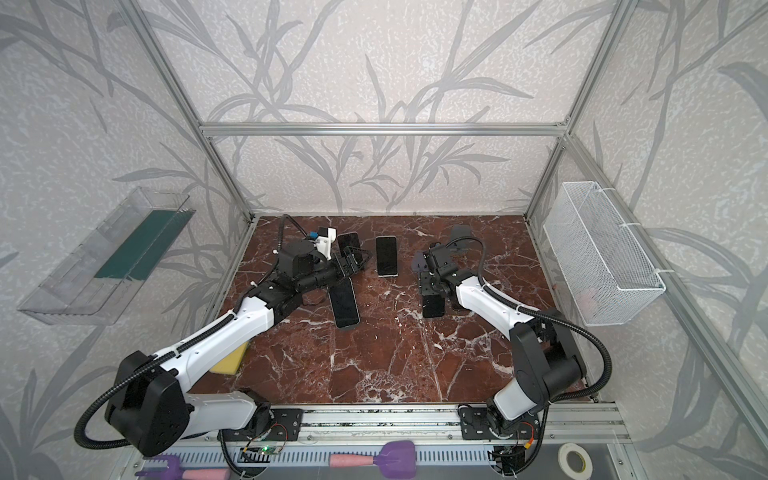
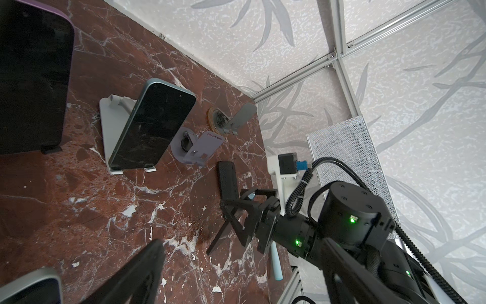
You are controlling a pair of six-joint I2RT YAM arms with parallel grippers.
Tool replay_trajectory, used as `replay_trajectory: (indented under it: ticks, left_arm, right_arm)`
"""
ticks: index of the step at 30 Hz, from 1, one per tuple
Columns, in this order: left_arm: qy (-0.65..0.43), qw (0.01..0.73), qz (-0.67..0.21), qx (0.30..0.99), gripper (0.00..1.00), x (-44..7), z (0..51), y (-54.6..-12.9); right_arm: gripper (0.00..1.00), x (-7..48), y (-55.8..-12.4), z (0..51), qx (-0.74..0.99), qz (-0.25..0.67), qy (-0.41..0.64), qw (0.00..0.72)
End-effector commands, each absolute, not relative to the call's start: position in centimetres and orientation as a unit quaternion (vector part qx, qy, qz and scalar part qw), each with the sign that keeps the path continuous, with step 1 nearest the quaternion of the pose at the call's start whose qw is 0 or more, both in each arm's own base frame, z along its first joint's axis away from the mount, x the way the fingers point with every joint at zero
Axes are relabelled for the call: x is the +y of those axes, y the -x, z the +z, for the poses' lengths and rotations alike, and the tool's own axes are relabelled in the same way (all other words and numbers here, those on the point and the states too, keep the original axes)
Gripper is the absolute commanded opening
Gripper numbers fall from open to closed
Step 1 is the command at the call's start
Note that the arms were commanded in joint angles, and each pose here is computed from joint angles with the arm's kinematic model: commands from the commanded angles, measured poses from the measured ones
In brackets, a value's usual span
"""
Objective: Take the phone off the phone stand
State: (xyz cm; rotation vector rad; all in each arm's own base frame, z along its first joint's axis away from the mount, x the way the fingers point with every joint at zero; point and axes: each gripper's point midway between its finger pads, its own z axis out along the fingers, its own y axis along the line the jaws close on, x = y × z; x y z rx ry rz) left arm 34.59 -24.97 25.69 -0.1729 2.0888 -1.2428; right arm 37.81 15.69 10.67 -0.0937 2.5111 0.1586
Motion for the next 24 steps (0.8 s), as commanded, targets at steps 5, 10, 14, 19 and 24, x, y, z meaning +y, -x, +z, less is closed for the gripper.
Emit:
replay_trajectory:
  ticks: [5, 10, 14, 19, 24]
  left_arm:
    - [0.059, 0.359, -0.479, 0.799, 0.92, -24.9, 27.0, -34.6]
    - [0.059, 0.361, -0.478, 0.798, 0.92, -24.8, 27.0, -34.7]
    - [0.059, 0.358, -0.478, 0.8, 0.92, -24.8, 26.7, -34.7]
    - [0.061, 0.355, -0.471, 0.805, 0.92, -24.8, 26.2, -34.9]
    - [0.061, 0.355, -0.468, 0.807, 0.92, -24.8, 26.0, -35.0]
  right_arm:
    - [0.66, 15.0, -39.0, 9.6, 0.957, 0.086, 0.026, 0.275]
    - [0.66, 14.6, -38.7, 8.1, 0.964, 0.085, 0.021, 0.253]
    - [0.66, 14.2, -38.6, 7.1, 0.967, 0.077, 0.016, 0.243]
    - [0.66, 14.3, -38.5, 4.9, 0.97, 0.076, 0.014, 0.231]
    - [0.66, 14.4, -38.5, 3.7, 0.972, 0.079, 0.004, 0.222]
